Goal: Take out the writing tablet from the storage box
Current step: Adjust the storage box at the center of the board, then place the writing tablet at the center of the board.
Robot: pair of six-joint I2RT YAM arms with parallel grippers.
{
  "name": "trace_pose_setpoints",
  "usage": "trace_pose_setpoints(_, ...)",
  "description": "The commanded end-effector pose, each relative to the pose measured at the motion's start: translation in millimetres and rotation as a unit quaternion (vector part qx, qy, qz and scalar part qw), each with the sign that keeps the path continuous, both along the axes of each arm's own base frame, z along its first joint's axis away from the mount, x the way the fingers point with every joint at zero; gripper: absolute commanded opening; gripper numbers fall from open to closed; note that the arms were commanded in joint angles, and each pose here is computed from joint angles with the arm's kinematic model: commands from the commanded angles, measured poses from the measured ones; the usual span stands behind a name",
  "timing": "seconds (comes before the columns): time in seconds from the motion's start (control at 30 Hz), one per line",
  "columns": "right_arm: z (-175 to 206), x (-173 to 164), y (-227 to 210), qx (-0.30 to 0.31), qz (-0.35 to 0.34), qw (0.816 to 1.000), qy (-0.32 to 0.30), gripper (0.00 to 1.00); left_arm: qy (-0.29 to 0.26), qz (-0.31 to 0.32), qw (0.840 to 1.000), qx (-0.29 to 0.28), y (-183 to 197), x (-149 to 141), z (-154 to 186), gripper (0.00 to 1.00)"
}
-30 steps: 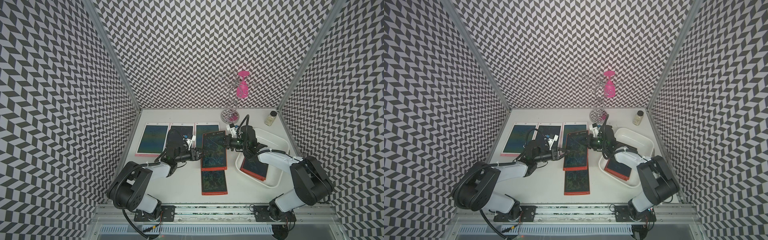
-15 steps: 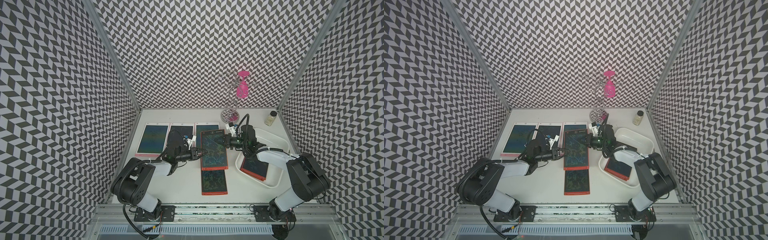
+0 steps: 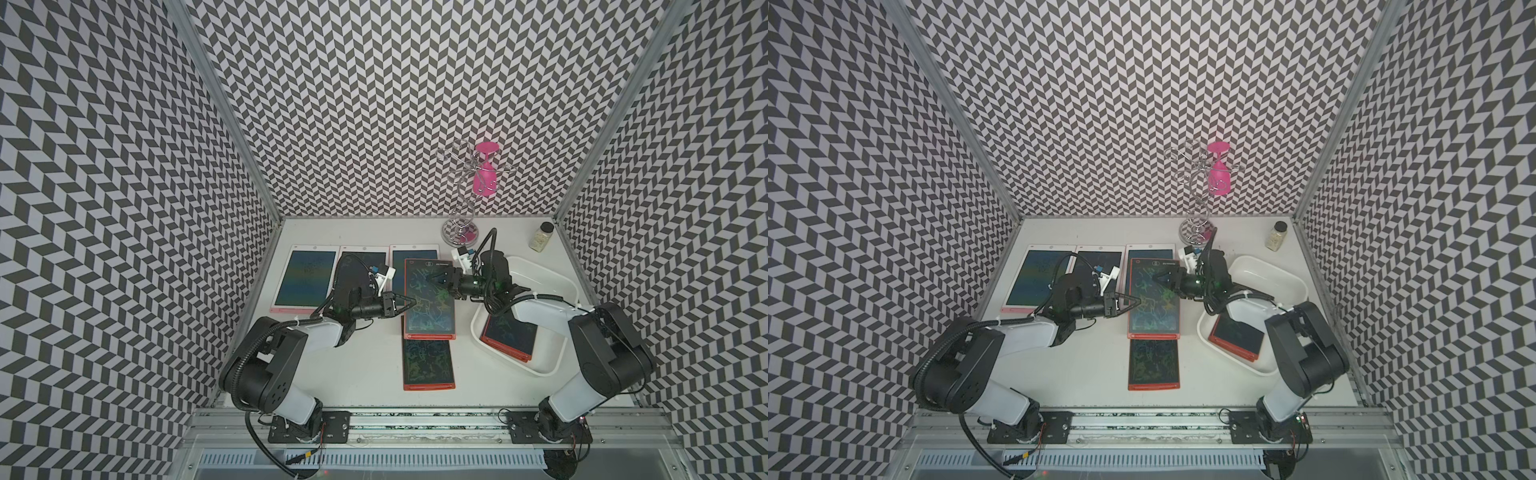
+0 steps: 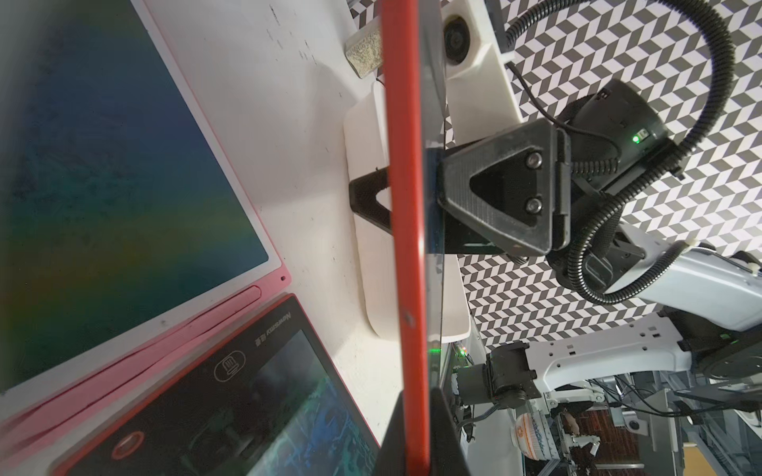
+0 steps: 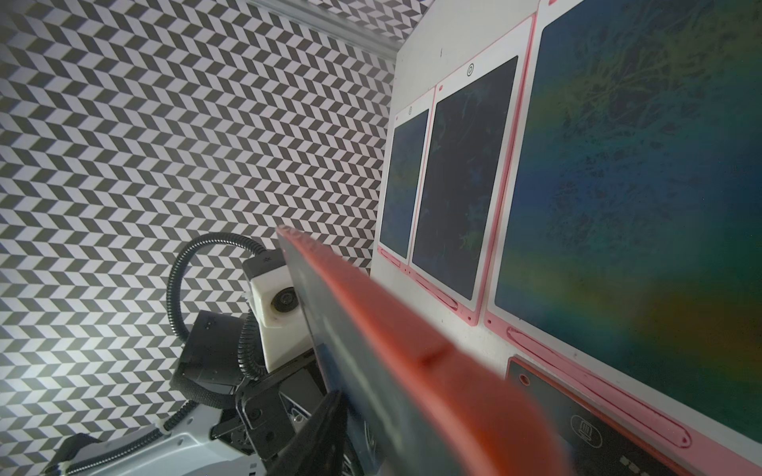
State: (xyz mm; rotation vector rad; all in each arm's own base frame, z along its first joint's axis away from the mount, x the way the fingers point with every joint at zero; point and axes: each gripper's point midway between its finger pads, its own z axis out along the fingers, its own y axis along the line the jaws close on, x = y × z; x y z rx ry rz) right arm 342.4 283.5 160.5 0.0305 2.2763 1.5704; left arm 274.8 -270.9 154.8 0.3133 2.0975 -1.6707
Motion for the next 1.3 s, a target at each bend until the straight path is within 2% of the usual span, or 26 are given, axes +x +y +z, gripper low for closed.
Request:
trace_pose_setpoints(0.0, 4.7, 6.9, -1.4, -0.008, 0.000, 1.000, -0.020, 0.58, 0.006, -0.004, 1.000, 0.018, 9.7, -4.1, -1.1, 0.00)
trace_pose_setpoints(0.1, -9.6, 10.9, -6.9, -0.045, -0.009, 0.999, -0.015, 0.60, 0.014, 0.013, 1.000, 0.024, 21.9, -6.3, 1.8, 0.00)
trace_pose_setpoints(0.3, -23.9, 14.0, -17.2, -0.055, -0.023, 0.998, -0.004, 0.61, 0.039, 0.046, 0.997, 0.043, 48.9, -8.1, -1.8, 0.00)
trace_pose_setpoints(0.53, -23.6, 19.6, -41.2, -0.082, -0.046, 0.995, -0.014, 0.61, 0.105, 0.119, 0.982, 0.102, 100.8, -9.7, -28.5, 0.00)
trace_pose_setpoints(0.63, -23.8, 18.6, -51.3, -0.083, -0.051, 0.995, -0.015, 0.61, 0.128, 0.125, 0.979, 0.100, 106.4, -12.8, -29.2, 0.00)
trace_pose_setpoints(0.83, -25.3, 11.6, -65.4, -0.081, -0.053, 0.995, -0.013, 0.61, 0.135, 0.140, 0.964, 0.181, 122.6, -8.5, -32.4, 0.00)
trace_pose_setpoints(0.87, -25.8, 10.4, -66.6, -0.081, -0.052, 0.995, -0.014, 0.61, 0.137, 0.150, 0.958, 0.205, 128.8, -6.4, -33.9, 0.00)
trace_pose_setpoints(1.07, -23.7, 4.0, -68.8, -0.080, -0.043, 0.996, -0.020, 0.61, 0.132, 0.152, 0.942, 0.267, 144.0, -13.2, -29.3, 0.00)
trace_pose_setpoints(1.27, -22.2, 0.3, -70.2, -0.081, -0.040, 0.996, -0.023, 0.61, 0.164, 0.127, 0.939, 0.273, 141.8, -36.1, -46.1, 0.00)
